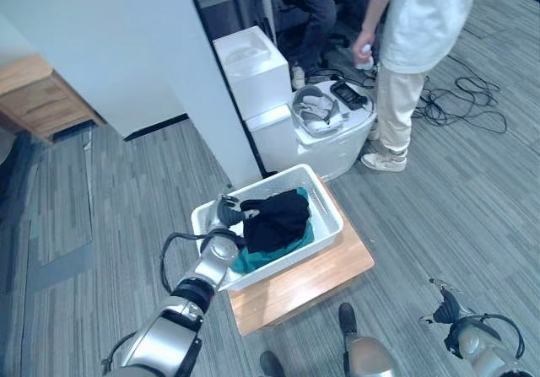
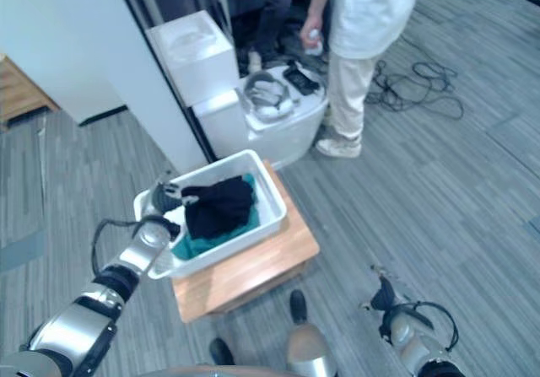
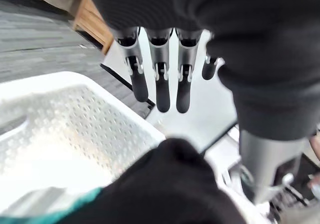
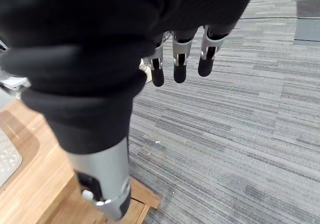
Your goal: Tidy up the quilt and then pick up the clothes from the bed and put them into the laundry hamper.
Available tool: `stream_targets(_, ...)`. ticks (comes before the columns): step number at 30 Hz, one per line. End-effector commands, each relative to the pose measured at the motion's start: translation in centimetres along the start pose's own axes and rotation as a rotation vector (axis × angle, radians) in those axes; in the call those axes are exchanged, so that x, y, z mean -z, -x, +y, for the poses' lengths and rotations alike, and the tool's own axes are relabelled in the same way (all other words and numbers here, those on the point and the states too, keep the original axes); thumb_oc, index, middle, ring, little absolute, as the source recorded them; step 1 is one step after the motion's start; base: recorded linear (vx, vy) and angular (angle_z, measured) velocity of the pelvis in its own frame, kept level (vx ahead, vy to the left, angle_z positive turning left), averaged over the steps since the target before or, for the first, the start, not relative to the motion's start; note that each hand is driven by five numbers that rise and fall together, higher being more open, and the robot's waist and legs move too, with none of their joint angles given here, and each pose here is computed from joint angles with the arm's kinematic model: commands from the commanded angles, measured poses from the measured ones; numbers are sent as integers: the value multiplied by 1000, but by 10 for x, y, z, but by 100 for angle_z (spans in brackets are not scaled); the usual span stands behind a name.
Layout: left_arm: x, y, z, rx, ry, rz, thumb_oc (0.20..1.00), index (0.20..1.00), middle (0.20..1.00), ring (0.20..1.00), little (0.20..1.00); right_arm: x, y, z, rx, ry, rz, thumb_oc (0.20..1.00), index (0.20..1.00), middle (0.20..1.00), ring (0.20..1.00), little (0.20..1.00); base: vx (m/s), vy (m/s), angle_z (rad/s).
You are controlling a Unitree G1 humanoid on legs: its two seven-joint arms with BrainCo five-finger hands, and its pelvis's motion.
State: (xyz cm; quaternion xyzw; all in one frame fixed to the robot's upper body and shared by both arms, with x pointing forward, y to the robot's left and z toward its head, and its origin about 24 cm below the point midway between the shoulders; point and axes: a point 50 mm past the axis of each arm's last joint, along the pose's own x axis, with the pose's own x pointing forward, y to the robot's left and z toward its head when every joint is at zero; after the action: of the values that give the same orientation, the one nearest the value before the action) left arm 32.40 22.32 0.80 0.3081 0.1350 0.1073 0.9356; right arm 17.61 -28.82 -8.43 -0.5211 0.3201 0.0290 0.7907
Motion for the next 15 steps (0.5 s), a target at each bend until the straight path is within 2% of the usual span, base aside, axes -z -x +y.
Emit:
stream_targets(1,-1,-13,43,-153,-33,-9,1000,1000,1000,1000,1000,-6,-6,2,22,-54,19,1000,1000,1000,1000,1000,-17,-15,8)
stream_targets(4,45,5,57,-198,24,111,1000,1000,1000,1000,1000,11,-1,31,-68,-94,171,1000,1000,1000,1000,1000,-7,-9,20)
stream_targets(6,98,36,45,-161,93,283,1000,1000,1000,1000,1000,19,6,49,-121,-174,267,1000,1000,1000,1000,1000,6,52,26)
stream_targets(9,159,81,25,-64,29,528,1000,1000,1000,1000,1000,17,9,60,-169,-175,293,1000,1000,1000,1000,1000,8,58,15)
stream_targets(11,184,109,10,-15,28,657,1000,1000,1000,1000,1000,10,8,64,-183,-175,282,1000,1000,1000,1000,1000,6,65,18)
stream_targets(14,231,183,-17,53,75,962,1000,1000,1000,1000,1000,-6,5,70,-202,-194,244,1000,1000,1000,1000,1000,-2,86,27)
stream_targets(15,237,196,-20,57,87,1013,1000,1000,1000,1000,1000,-10,4,70,-205,-195,230,1000,1000,1000,1000,1000,-6,63,19)
